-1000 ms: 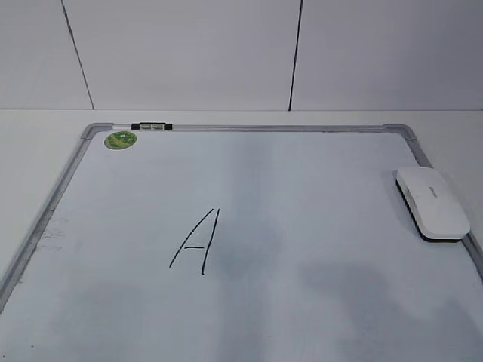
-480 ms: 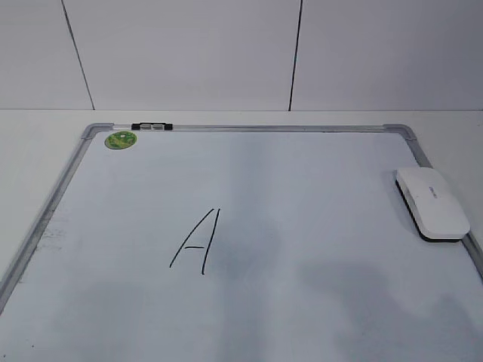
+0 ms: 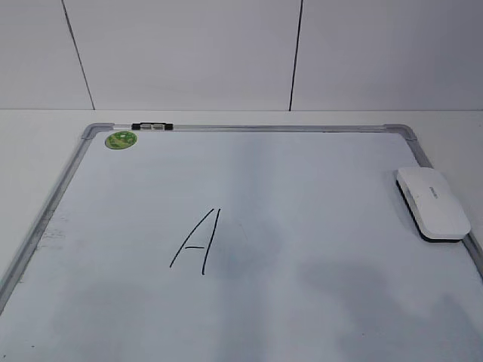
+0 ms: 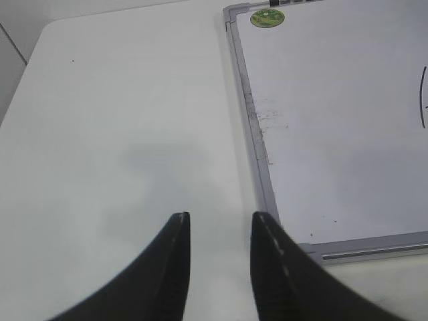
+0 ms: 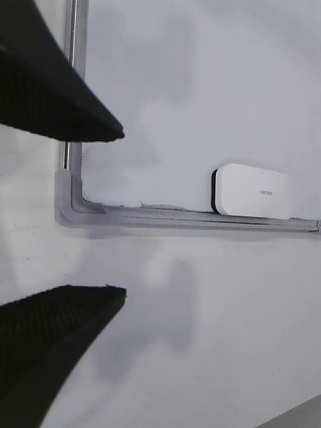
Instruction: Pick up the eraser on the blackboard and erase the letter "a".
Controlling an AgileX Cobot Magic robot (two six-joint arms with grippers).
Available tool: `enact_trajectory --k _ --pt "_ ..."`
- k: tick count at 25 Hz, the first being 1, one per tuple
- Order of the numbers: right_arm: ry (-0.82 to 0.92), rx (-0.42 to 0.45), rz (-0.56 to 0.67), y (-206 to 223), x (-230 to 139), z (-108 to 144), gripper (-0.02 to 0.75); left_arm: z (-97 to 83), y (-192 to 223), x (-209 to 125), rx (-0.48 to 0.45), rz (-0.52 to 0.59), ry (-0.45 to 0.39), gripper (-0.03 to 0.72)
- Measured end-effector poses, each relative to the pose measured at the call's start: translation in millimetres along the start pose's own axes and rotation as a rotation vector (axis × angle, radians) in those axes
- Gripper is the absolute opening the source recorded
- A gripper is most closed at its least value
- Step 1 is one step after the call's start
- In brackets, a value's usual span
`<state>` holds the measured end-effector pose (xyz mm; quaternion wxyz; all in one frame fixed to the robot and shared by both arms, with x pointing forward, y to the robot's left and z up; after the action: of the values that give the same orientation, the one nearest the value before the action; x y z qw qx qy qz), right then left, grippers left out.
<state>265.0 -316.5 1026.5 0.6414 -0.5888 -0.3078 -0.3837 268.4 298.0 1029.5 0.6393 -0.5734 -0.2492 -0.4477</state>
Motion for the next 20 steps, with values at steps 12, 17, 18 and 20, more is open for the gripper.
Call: enact_trajectory --k 12,17,18,20 --pt "0.001 0.002 -0.015 -1.3 -0.5 -0.6 0.540 0.0 -0.9 -0.2 0.003 -0.009 0.000 0.235" --pt "0.013 -0.019 -0.017 -1.6 -0.6 -1.3 0.540 0.0 -0.9 -0.2 0.003 -0.009 0.000 0.235" --pt "0.021 -0.032 -0.019 -1.9 -0.7 -1.7 0.540 0.0 -0.9 -0.2 0.003 -0.009 0.000 0.235" --pt "0.037 -0.058 -0.023 -2.4 -0.9 -2.4 0.540 0.0 -0.9 -0.2 0.003 -0.009 0.000 0.235"
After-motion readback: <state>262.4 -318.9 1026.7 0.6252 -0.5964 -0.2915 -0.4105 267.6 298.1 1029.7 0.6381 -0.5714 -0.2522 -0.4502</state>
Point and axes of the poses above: a point on each arm's last joint axis where the gripper is mounted, y pointing out along that axis toward the gripper, z along the wrist's bending axis when the last joint is at zero, x = y × z, the point moved 4 cm from there along y, pointing out along that axis toward the gripper, and after that the axes turned 11 degrees about y, right-handed, at the moved point
